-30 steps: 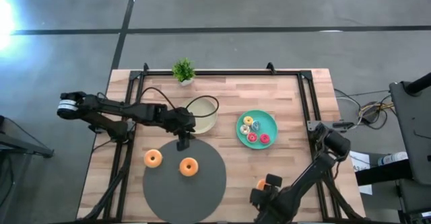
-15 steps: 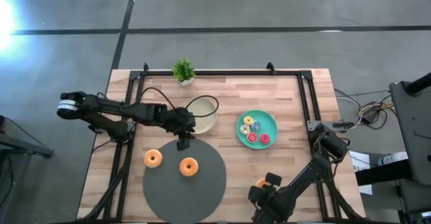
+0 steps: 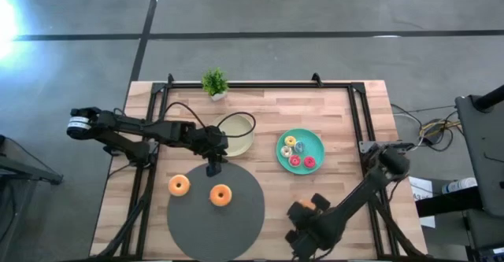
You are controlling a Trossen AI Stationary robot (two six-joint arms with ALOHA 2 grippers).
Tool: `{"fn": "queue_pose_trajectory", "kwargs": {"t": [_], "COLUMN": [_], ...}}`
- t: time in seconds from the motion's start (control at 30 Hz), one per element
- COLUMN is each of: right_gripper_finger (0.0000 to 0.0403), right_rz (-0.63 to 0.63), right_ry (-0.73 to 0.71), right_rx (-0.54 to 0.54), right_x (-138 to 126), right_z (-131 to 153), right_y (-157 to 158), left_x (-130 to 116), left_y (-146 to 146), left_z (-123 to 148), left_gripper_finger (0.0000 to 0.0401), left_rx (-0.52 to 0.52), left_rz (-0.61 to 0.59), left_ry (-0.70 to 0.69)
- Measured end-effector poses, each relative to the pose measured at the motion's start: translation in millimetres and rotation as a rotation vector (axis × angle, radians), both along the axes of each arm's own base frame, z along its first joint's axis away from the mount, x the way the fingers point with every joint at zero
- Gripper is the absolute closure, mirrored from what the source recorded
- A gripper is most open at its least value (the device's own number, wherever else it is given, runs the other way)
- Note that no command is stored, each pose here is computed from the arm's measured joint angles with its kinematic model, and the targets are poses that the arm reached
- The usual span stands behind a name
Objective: Pick & Place donuts
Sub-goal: Put the large black donut on the brown plate
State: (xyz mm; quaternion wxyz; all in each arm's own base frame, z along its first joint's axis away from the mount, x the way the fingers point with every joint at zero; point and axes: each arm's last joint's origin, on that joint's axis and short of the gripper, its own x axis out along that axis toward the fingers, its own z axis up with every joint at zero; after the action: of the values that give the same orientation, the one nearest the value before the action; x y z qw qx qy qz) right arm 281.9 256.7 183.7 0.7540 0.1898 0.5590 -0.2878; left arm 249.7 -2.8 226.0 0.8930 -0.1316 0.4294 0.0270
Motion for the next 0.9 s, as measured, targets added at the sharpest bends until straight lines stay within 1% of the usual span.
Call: {"fn": "queue_pose_trajectory", "kwargs": {"t": [0.07, 0.17, 0.23, 0.33, 0.4, 0.43, 0.5, 0.57, 0.63, 0.7, 0.8, 0.9], "right_gripper_finger": [0.0392, 0.0392, 0.0392, 0.0392, 0.0392, 0.0392, 0.0392, 0.0392, 0.0391, 0.0391, 0.0390, 0.0390], "right_rz": [-0.077, -0.245, -0.395, -0.607, -0.696, -0.736, -0.819, -0.905, -0.978, -1.038, -1.093, -1.110], "right_ry": [-0.112, -0.339, -0.551, -0.909, -1.097, -1.167, -1.273, -1.358, -1.439, -1.509, -1.581, -1.618], "right_rx": [0.009, 0.002, 0.001, 0.012, 0.008, 0.006, 0.012, 0.020, 0.022, 0.018, 0.010, -0.011], "right_x": [-5, -19, -32, -51, -57, -56, -50, -37, -25, -12, 4, 14], "right_z": [30, 72, 93, 117, 120, 119, 116, 111, 107, 105, 105, 104], "right_y": [-10, -33, -50, -76, -89, -95, -108, -120, -130, -140, -153, -162], "left_x": [0, 1, 5, 11, 15, 16, 18, 19, 21, 24, 30, 34], "left_y": [0, 0, -2, -7, -11, -14, -18, -24, -27, -28, -27, -25], "left_z": [0, 2, 9, 23, 36, 42, 53, 59, 63, 65, 62, 60], "left_gripper_finger": [0.0284, 0.0284, 0.0284, 0.0284, 0.0284, 0.0284, 0.0284, 0.0284, 0.0284, 0.0284, 0.0284, 0.0284], "left_rx": [0.002, 0.015, 0.039, 0.112, 0.191, 0.239, 0.357, 0.485, 0.582, 0.618, 0.603, 0.596], "left_rz": [-0.002, -0.020, -0.049, -0.075, -0.057, -0.038, 0.015, 0.074, 0.125, 0.151, 0.184, 0.236], "left_ry": [-0.002, -0.013, -0.065, -0.209, -0.339, -0.393, -0.492, -0.541, -0.580, -0.605, -0.622, -0.633]}}
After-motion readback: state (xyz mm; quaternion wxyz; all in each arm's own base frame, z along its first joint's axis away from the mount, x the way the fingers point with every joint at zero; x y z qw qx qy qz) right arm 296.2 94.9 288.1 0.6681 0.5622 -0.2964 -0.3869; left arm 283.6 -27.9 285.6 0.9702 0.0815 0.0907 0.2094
